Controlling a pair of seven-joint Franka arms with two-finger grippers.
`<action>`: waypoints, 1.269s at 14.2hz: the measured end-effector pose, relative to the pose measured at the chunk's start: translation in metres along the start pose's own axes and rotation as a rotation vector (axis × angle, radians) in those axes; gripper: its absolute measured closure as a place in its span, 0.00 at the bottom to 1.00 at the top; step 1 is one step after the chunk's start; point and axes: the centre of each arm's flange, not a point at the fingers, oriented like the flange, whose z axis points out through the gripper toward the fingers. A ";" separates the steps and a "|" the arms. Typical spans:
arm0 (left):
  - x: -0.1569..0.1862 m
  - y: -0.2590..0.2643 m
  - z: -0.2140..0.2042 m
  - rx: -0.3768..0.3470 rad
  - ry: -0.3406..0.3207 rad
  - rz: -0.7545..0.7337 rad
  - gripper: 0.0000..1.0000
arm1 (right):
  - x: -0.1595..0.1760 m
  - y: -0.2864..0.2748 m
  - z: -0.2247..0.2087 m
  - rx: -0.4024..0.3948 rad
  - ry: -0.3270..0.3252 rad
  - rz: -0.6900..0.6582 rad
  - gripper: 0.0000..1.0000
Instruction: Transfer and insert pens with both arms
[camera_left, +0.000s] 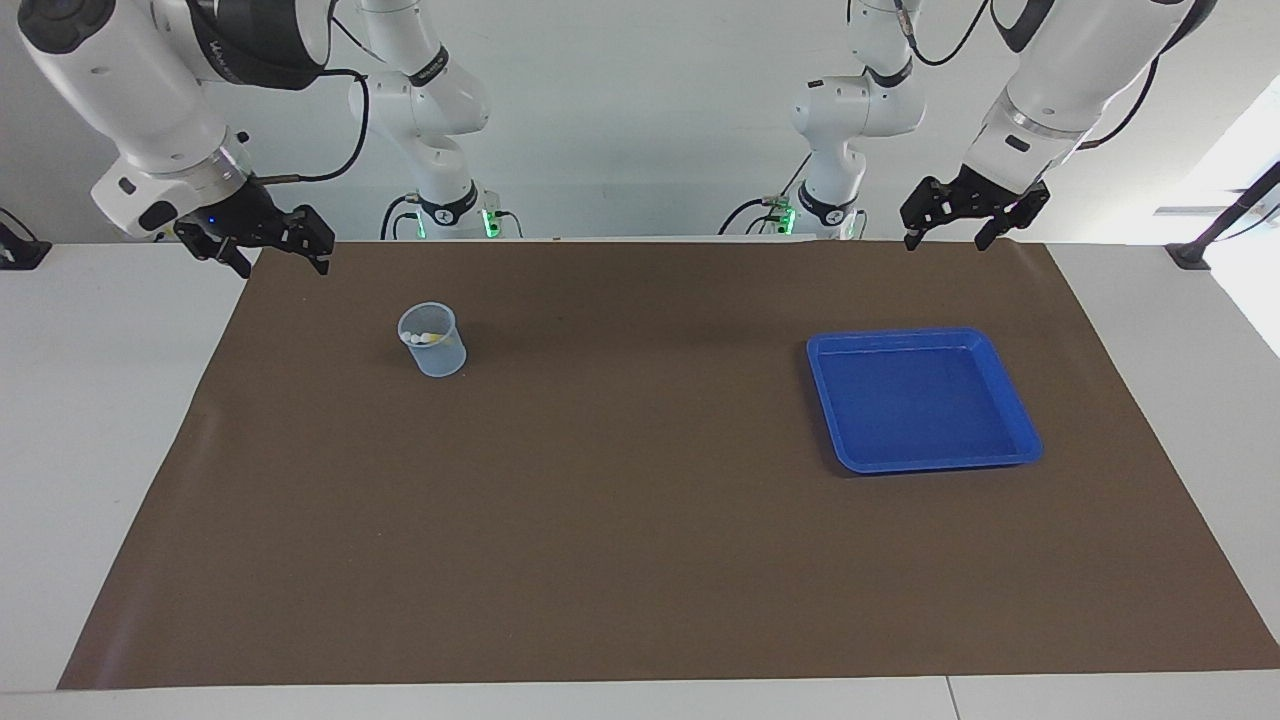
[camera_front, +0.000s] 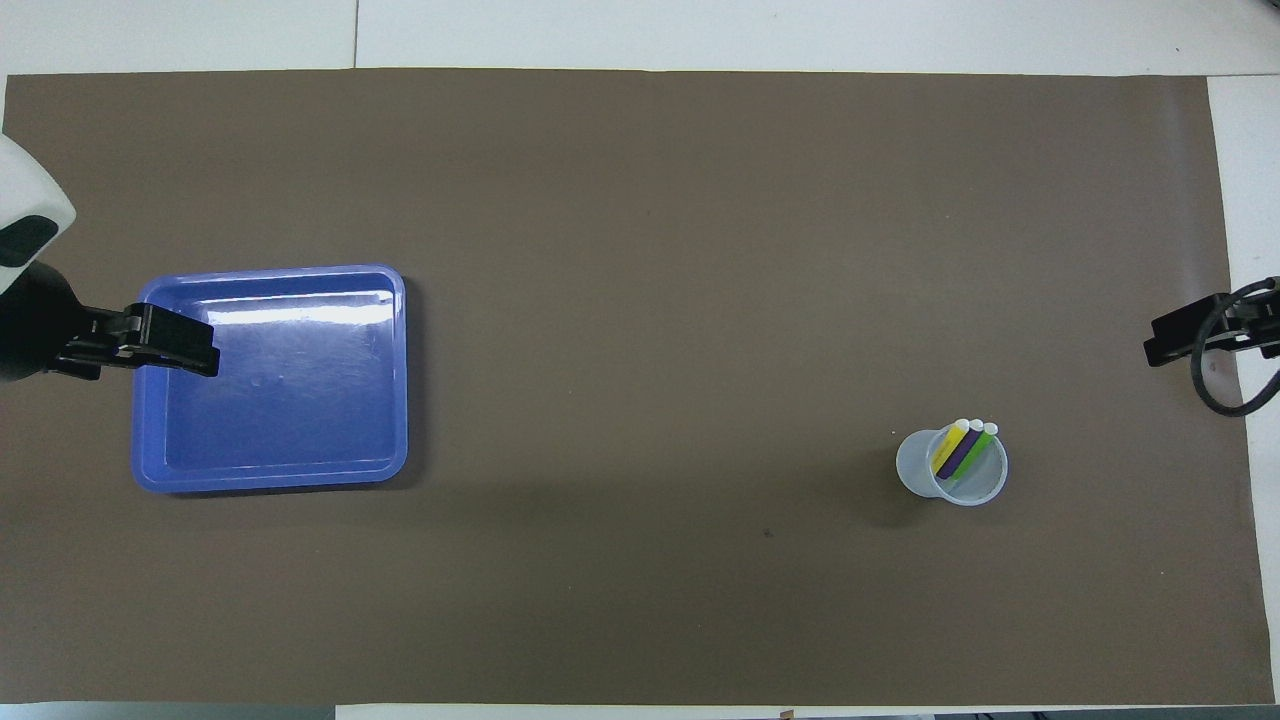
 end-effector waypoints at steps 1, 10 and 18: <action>0.000 0.000 0.000 0.000 0.000 0.000 0.00 | 0.000 -0.001 0.000 0.000 0.000 0.003 0.00; 0.000 0.000 0.000 0.000 0.000 -0.001 0.00 | 0.005 0.000 0.001 0.000 -0.001 0.023 0.00; 0.000 0.000 0.000 0.000 0.000 -0.001 0.00 | -0.002 -0.003 -0.024 -0.005 0.053 0.017 0.00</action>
